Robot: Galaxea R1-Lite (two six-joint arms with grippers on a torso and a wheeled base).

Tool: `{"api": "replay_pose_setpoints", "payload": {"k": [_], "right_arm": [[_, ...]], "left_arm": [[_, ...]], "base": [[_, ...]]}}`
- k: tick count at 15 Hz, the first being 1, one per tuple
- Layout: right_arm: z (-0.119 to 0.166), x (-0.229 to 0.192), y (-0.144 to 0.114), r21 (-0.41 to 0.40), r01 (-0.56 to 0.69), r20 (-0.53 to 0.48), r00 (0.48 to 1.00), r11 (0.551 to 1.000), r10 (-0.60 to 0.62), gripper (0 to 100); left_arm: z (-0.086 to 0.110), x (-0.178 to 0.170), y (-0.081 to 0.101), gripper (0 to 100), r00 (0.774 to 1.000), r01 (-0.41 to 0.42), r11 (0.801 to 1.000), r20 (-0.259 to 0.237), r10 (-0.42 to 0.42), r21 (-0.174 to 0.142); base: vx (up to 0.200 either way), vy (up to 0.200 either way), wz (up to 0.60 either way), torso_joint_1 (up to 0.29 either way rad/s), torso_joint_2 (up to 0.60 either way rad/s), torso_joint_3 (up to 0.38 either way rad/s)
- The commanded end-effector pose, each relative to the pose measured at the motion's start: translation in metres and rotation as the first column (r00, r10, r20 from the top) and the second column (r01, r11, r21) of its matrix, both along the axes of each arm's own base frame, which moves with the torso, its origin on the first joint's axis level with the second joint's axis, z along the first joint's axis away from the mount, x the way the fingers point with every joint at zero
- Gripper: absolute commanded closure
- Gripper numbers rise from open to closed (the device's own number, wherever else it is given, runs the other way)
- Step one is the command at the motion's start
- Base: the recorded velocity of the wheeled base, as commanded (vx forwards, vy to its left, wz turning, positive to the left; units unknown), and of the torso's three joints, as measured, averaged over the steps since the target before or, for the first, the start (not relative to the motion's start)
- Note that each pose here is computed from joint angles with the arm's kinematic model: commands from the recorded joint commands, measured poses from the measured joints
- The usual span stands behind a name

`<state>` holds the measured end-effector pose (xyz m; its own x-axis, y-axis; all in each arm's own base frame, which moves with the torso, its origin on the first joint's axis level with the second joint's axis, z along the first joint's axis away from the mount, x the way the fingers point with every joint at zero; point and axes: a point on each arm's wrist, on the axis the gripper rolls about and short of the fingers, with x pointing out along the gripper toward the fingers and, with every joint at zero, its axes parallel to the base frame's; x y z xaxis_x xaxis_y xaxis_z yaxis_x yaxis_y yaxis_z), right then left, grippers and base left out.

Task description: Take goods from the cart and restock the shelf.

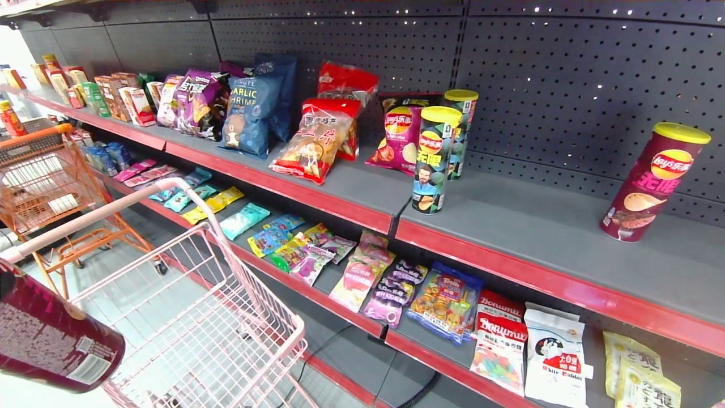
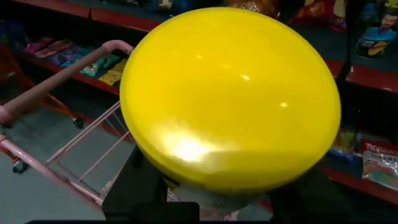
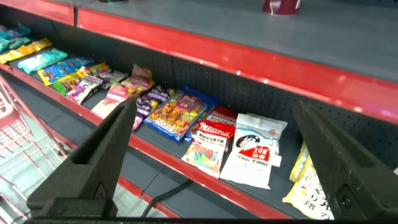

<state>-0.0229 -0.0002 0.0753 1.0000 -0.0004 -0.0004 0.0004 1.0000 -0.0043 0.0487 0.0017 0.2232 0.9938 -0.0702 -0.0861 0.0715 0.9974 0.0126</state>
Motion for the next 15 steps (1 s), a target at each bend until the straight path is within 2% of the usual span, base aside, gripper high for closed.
{"api": "replay_pose_setpoints", "payload": {"k": [1,12,14,15], "right_arm": [[0.0,0.0001,0.0,0.0,0.0,-0.001,1.0,1.0,0.0,0],[0.0,0.0001,0.0,0.0,0.0,-0.001,1.0,1.0,0.0,0],[0.0,0.0001,0.0,0.001,0.0,-0.001,1.0,1.0,0.0,0],[0.0,0.0001,0.0,0.001,0.0,-0.001,1.0,1.0,0.0,0]], "left_arm": [[-0.0048,0.0005,0.0,100,1.0,0.002,1.0,-0.015,-0.002,-0.001],[-0.0065,0.0017,-0.0006,100,0.999,0.024,1.0,-0.022,-0.024,0.003],[-0.0128,0.0017,-0.0005,100,0.999,0.03,0.997,-0.035,-0.028,0.07],[-0.0141,0.0019,-0.0004,100,0.999,0.031,0.997,-0.039,-0.028,0.076]], "base": [[0.0,0.0,0.0,0.178,-0.4,-0.237],[0.0,0.0,0.0,0.15,-0.34,-0.191],[0.0,0.0,-0.6,0.024,-0.04,-0.019],[0.0,0.0,-0.6,0.007,-0.01,-0.007]]}}
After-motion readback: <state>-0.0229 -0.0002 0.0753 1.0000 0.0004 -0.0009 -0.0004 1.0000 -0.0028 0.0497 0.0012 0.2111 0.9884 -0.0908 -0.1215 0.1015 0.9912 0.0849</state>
